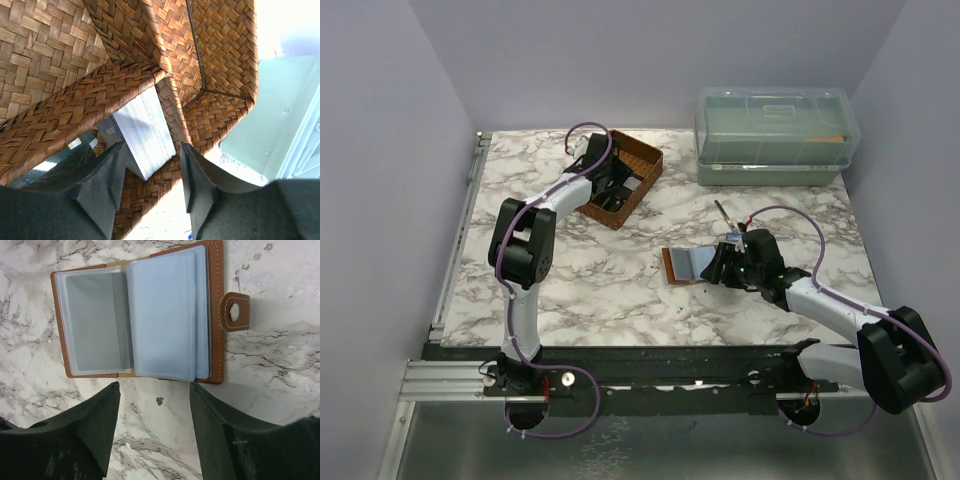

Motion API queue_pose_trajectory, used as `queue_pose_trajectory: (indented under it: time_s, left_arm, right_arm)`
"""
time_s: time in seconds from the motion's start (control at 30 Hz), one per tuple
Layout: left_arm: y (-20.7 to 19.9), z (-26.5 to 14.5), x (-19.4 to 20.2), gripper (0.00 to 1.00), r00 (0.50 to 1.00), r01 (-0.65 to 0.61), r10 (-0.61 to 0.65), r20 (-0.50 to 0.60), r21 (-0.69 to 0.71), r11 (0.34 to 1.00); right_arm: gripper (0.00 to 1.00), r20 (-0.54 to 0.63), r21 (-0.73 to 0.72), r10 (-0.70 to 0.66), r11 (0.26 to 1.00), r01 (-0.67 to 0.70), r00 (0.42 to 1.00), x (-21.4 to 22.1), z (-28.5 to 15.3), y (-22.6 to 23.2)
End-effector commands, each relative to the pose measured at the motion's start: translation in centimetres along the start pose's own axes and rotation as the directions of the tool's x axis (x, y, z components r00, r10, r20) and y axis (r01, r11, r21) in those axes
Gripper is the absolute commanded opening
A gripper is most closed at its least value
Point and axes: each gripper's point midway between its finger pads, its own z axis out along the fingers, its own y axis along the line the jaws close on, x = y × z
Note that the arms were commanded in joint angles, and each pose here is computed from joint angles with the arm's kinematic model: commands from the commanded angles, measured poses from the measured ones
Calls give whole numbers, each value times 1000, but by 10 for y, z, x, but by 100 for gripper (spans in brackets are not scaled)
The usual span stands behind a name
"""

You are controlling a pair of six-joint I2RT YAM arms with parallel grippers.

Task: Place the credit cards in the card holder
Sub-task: Pick up the credit card from the storage box.

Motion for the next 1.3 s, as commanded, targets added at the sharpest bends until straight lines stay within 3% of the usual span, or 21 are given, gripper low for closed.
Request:
queue_pose_trajectory:
  time_s: [0.0, 0.27, 0.47, 0.67, 1.27]
  left_arm:
    - [5, 3, 5, 56, 1000, 14, -14, 15, -9, 1000]
    - [10, 13, 10, 57, 1000, 24, -24, 4, -24, 999]
    - [2, 10, 2, 41, 999, 13, -13, 31, -5, 1000]
    - [-7, 6, -4, 31, 999, 10, -11, 48, 18, 1000]
    - [-18, 1, -11, 27, 998, 12, -15, 66, 40, 999]
  right_arm:
    - [61, 16, -17, -12, 1000, 13, 1000, -7, 1, 3]
    - [61, 14, -17, -12, 1000, 12, 1000, -6, 1, 3]
    - [61, 14, -18, -11, 1000, 11, 1000, -6, 1, 3]
    - [61, 14, -17, -12, 1000, 12, 1000, -7, 2, 3]
    - [61, 10, -23, -14, 1000, 14, 1000, -6, 2, 4]
